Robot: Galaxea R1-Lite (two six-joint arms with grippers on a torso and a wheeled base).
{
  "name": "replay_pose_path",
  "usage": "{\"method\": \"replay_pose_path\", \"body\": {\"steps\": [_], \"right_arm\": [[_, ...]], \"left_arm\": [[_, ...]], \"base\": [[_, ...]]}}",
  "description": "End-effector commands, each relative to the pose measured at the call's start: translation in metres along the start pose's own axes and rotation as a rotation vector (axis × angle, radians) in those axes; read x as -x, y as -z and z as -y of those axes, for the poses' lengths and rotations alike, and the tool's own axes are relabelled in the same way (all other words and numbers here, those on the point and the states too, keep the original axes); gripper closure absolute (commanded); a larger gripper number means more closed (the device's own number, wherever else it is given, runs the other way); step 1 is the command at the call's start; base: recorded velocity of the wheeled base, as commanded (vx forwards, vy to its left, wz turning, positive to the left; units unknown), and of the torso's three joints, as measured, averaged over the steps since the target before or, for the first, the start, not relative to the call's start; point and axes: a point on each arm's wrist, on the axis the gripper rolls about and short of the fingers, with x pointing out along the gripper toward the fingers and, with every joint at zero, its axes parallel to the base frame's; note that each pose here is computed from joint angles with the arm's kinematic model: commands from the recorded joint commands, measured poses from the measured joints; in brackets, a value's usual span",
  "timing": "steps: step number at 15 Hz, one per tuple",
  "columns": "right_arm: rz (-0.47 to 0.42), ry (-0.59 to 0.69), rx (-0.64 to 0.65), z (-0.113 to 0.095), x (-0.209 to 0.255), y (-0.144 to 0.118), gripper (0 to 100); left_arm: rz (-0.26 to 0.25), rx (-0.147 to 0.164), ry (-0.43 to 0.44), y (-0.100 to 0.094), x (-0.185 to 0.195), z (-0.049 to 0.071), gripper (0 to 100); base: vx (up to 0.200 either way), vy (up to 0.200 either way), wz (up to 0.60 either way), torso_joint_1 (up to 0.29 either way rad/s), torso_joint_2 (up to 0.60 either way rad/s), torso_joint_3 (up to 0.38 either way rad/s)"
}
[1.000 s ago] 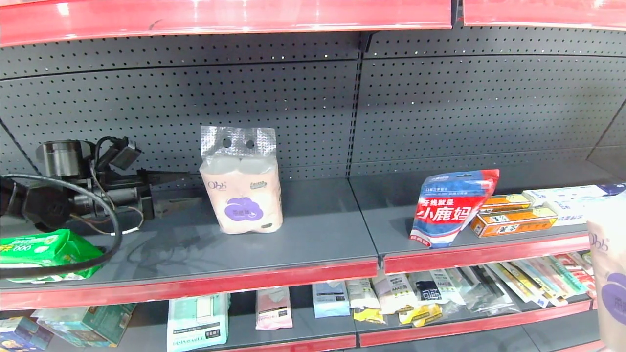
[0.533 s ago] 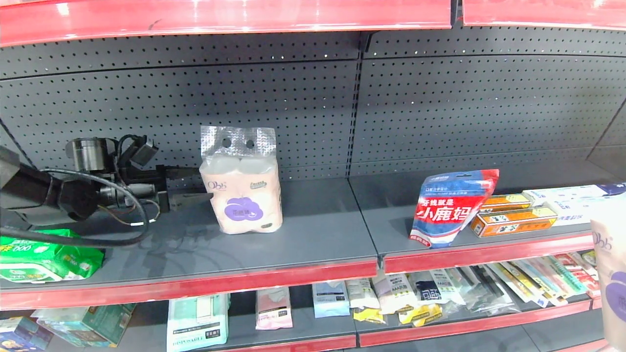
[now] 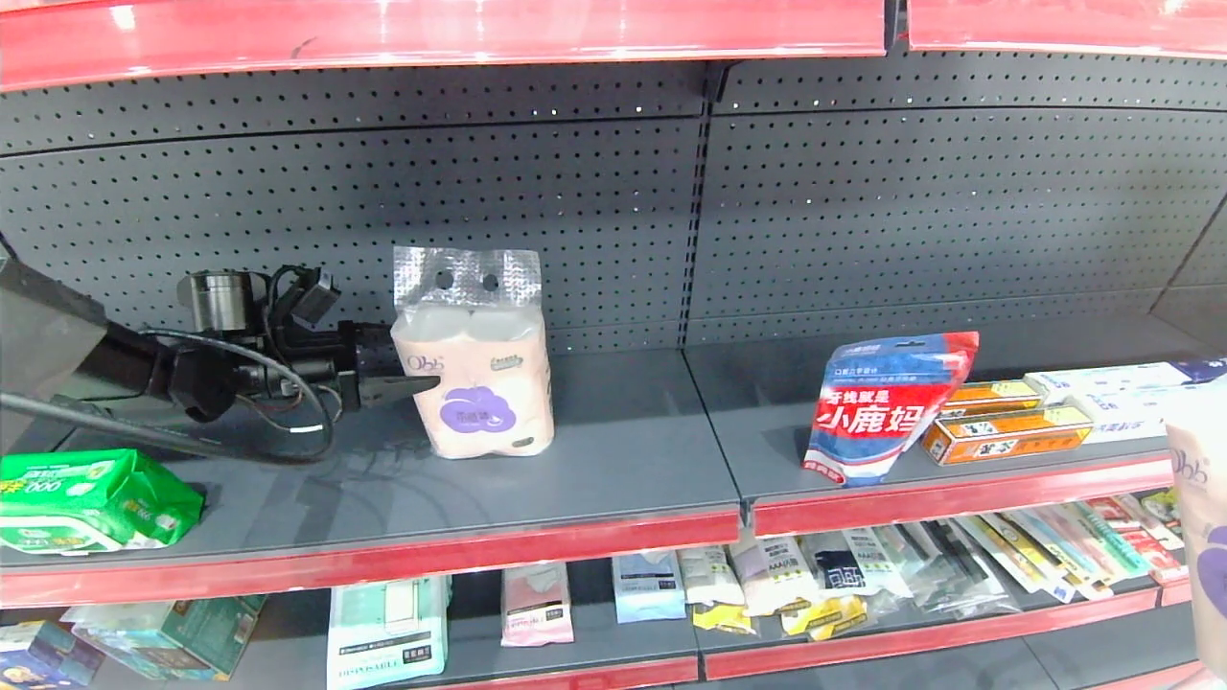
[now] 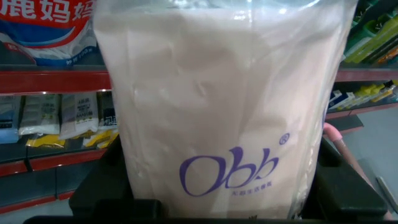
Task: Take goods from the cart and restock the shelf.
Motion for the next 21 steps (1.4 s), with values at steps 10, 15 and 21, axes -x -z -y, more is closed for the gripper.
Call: {"method": "replay_pose_path", "body": {"steps": [10, 15, 21], "right_arm": [[-0.007, -0.001, 0.013, 0.0, -0.002, -0.001, 100], [-0.007, -0.001, 0.013, 0.0, -0.002, -0.001, 100], [-0.011, -0.003, 0.014, 0.0, -0.003, -0.002, 100]], "left_arm": [[0.006, 0.002, 0.088, 0.013, -0.044, -0.006, 0], [0.012, -0.007, 0.097, 0.008, -0.059, -0.01, 0], [0.012, -0.006, 0.101, 0.009, -0.06, -0.009, 0]], "base": [[0.0, 0.0, 0.0, 0.0, 0.0, 0.0], [0.0, 0.0, 0.0, 0.0, 0.0, 0.0], [0.0, 0.0, 0.0, 0.0, 0.0, 0.0]]}}
